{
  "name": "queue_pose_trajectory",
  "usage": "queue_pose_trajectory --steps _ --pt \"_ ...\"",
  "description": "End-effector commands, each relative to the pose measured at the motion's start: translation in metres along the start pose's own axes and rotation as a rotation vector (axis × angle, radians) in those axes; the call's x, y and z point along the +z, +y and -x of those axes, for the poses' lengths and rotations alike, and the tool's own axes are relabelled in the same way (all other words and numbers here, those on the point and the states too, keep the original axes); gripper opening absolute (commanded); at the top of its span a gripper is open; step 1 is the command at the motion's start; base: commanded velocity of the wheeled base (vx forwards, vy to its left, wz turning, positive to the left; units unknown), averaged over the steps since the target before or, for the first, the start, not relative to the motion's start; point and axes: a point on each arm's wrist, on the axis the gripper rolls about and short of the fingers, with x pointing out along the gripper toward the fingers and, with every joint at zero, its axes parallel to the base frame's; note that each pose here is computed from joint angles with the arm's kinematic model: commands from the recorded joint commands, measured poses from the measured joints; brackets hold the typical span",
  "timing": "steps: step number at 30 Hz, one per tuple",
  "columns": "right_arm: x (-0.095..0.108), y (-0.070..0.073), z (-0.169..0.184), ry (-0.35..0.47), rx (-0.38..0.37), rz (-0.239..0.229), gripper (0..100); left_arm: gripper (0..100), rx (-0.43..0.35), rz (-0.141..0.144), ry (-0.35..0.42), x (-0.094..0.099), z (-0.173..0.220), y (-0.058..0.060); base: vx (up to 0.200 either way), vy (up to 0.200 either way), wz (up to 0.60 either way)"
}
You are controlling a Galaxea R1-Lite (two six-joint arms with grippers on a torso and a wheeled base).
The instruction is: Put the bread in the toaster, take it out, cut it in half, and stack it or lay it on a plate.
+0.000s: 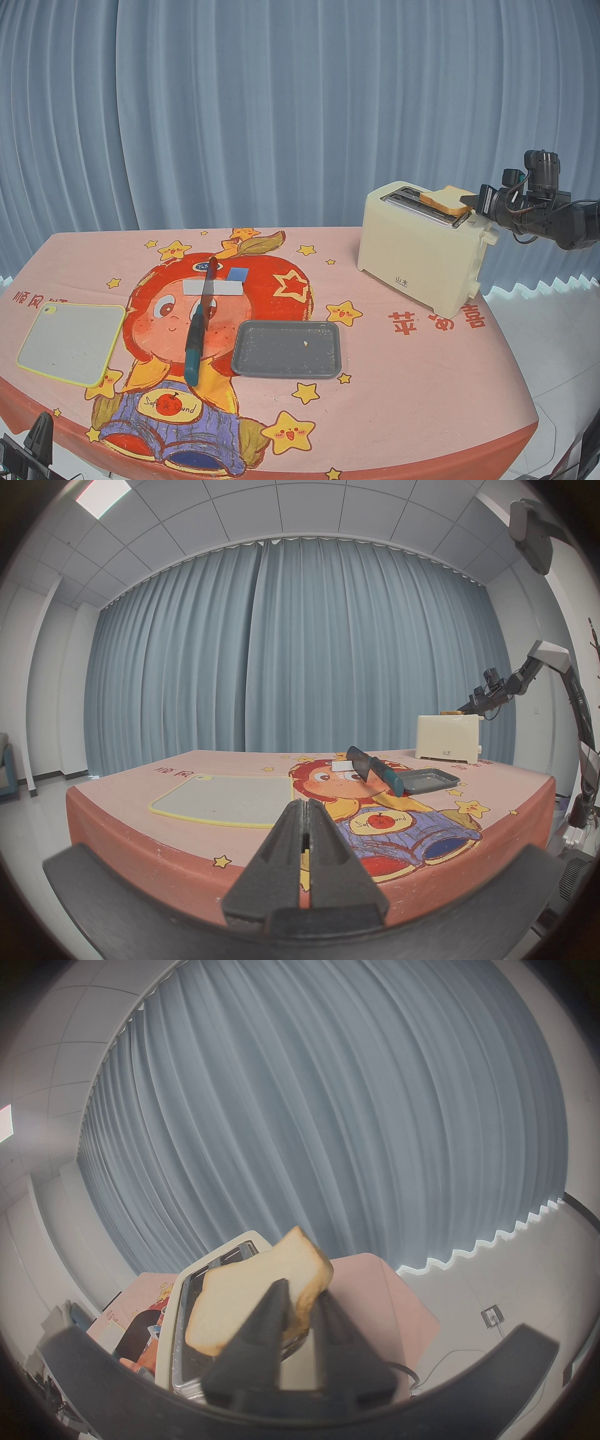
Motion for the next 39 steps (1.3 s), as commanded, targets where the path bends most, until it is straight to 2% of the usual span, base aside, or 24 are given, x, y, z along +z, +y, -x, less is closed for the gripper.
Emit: queue_pose_trajectory --steps 1,9,10,11,17,23,25,26,29,34,39 --pt "-0.001 0.000 0.000 0.004 -0.001 0.000 0 0 0.000 0.000 0.000 -0.005 0.000 0.000 0.000 0.000 0.00" --pt "0.003 0.002 0.006 -0.019 0.006 0.004 0 0 0.000 0.000 0.000 -0.005 0.000 0.000 0.000 0.000 0.00" --pt "0.010 0.007 0.015 -0.045 0.020 0.012 0 0 0.000 0.000 0.000 -0.005 0.000 0.000 0.000 0.000 0.00" --pt "0.010 0.007 0.015 -0.045 0.020 0.012 0 0 0.000 0.000 0.000 -0.005 0.000 0.000 0.000 0.000 0.00" --pt "0.025 0.027 0.050 -0.115 0.057 0.036 0 0 0.000 0.000 0.002 -0.005 0.000 0.000 0.000 0.000 0.00" --pt "0.022 0.053 0.079 -0.132 0.118 0.034 0 0 0.000 0.000 0.000 -0.005 0.000 0.000 0.000 0.000 0.00" --pt "0.022 0.053 0.079 -0.132 0.118 0.034 0 0 0.000 0.000 0.000 -0.005 0.000 0.000 0.000 0.000 0.00" --pt "0.018 0.065 0.098 -0.137 0.144 0.042 0 0 0.000 0.000 0.000 -0.005 0.000 0.000 0.000 0.000 0.00" --pt "0.008 0.075 0.116 -0.129 0.171 0.051 0 0 0.000 0.000 0.000 -0.005 0.000 0.000 0.000 0.000 0.00" --pt "-0.022 0.088 0.152 -0.098 0.210 0.057 0 0 0.000 0.000 0.000 -0.005 0.000 0.000 0.000 0.000 0.00" --pt "-0.047 0.095 0.181 -0.092 0.210 0.042 0 0 0.000 0.000 0.000 -0.005 0.000 0.000 0.000 0.000 0.00"
